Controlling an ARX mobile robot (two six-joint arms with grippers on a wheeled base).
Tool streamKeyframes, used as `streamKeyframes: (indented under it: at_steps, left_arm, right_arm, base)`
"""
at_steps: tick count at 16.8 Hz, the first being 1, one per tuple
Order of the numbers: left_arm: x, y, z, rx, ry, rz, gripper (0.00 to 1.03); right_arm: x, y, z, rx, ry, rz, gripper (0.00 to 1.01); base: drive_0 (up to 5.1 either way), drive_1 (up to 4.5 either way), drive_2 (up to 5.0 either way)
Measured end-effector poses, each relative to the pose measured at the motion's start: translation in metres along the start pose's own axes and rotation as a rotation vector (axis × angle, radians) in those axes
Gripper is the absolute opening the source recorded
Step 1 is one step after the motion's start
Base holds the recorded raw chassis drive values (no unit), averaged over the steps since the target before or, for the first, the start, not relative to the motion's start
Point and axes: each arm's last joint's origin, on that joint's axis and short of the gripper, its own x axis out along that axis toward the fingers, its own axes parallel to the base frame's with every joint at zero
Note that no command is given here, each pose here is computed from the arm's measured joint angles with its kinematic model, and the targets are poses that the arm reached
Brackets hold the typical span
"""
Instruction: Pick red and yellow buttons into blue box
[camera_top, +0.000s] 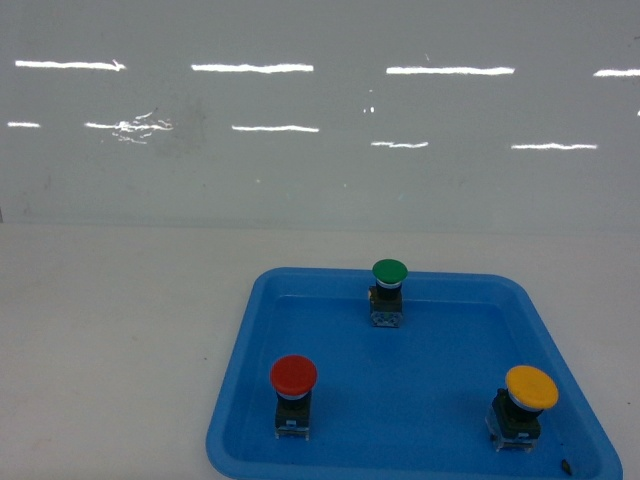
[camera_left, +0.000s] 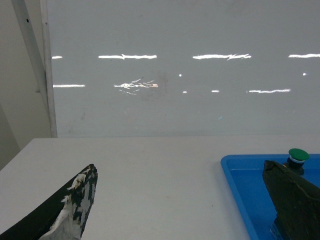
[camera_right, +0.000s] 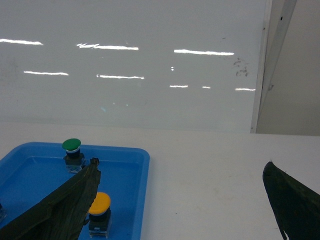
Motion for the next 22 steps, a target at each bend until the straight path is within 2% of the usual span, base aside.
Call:
streamKeyframes:
  at_steps: [13, 14, 16, 18, 20, 21, 22]
  left_arm:
    - [0.0, 0.0, 0.0, 0.0, 0.0, 0.001, 0.98]
    - [0.0, -0.001, 0.001, 0.007, -0.005, 0.019, 0.98]
    - [0.003, -0.011, 0.003, 0.011, -0.024, -0.012, 0.98]
    - [0.007, -0.019, 0.005, 0.02, -0.032, -0.023, 0.98]
    - [0.013, -0.024, 0.007, 0.022, -0.042, -0.014, 0.98]
    - [0.02, -0.028, 0.006, 0.025, -0.037, -0.025, 0.98]
    - [0.028, -0.033, 0.004, 0.049, -0.014, -0.018, 0.98]
  right_arm:
    - [0.0, 0.0, 0.0, 0.0, 0.0, 0.0, 0.98]
    - [0.0, 0.0, 0.0, 0.0, 0.0, 0.0, 0.98]
    - [0.001, -0.001, 0.002, 0.0, -0.017, 0.007, 0.98]
    - [0.006, -0.006, 0.007, -0.011, -0.061, 0.014, 0.98]
    - [0.013, -0.007, 0.008, -0.016, -0.06, 0.032, 0.98]
    - [0.02, -0.007, 0.008, -0.018, -0.06, 0.061, 0.98]
    - [0.028, -0.007, 0.007, -0.027, -0.053, 0.079, 0.98]
  base:
    - [0.0, 0.0, 0.0]
    - [0.0, 0.0, 0.0]
    - [0.0, 0.0, 0.0]
    - [0.0, 0.0, 0.0]
    - [0.0, 0.0, 0.0]
    - [0.0, 0.0, 0.0]
    - [0.0, 0.0, 0.0]
